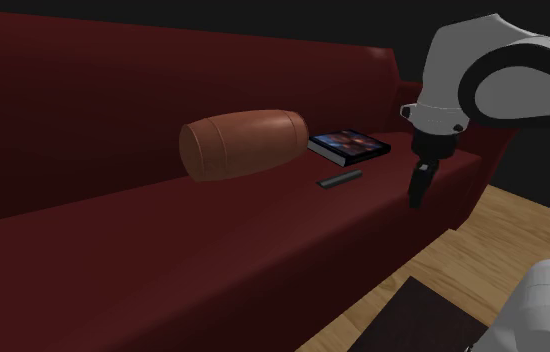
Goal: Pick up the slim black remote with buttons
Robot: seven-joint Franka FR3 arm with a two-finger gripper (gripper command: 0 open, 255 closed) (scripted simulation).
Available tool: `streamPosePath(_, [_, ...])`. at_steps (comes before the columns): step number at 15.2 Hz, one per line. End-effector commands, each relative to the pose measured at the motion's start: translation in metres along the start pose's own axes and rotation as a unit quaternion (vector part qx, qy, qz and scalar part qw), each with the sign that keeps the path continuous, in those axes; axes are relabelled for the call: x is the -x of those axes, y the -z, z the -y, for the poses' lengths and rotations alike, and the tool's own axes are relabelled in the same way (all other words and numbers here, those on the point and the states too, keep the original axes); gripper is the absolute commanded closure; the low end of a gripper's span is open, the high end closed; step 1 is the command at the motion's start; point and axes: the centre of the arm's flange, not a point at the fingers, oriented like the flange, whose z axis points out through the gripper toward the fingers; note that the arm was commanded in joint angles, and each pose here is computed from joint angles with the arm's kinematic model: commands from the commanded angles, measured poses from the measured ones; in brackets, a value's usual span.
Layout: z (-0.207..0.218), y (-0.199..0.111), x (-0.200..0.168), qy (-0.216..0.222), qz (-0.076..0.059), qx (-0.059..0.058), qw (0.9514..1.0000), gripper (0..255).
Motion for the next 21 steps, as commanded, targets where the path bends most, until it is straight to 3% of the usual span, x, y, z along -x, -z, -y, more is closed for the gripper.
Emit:
streamPosePath(1, [0.0,0.0,0.0,0.0,0.0,0.0,1.0,0])
streamPosePath(3, [-0.025,-0.005,-0.01,0.056,-0.006,-0.005,0.9984,0])
streamPosePath(6, [-0.059,-0.012,-0.031,0.14,-0.016,-0.013,0.99,0])
streamPosePath(8, [-0.08,-0.017,-0.047,0.195,-0.022,-0.018,0.9804,0])
streamPosePath(11, [-0.107,-0.025,-0.077,0.276,-0.031,-0.025,0.9602,0])
streamPosePath(13, [-0.122,-0.03,-0.099,0.33,-0.037,-0.03,0.9428,0])
streamPosePath(16, [-0.14,-0.037,-0.134,0.408,-0.046,-0.037,0.9112,0])
streamPosePath(18, [-0.148,-0.041,-0.16,0.458,-0.052,-0.042,0.8864,0])
streamPosePath(21, [-0.155,-0.047,-0.199,0.531,-0.06,-0.048,0.8439,0])
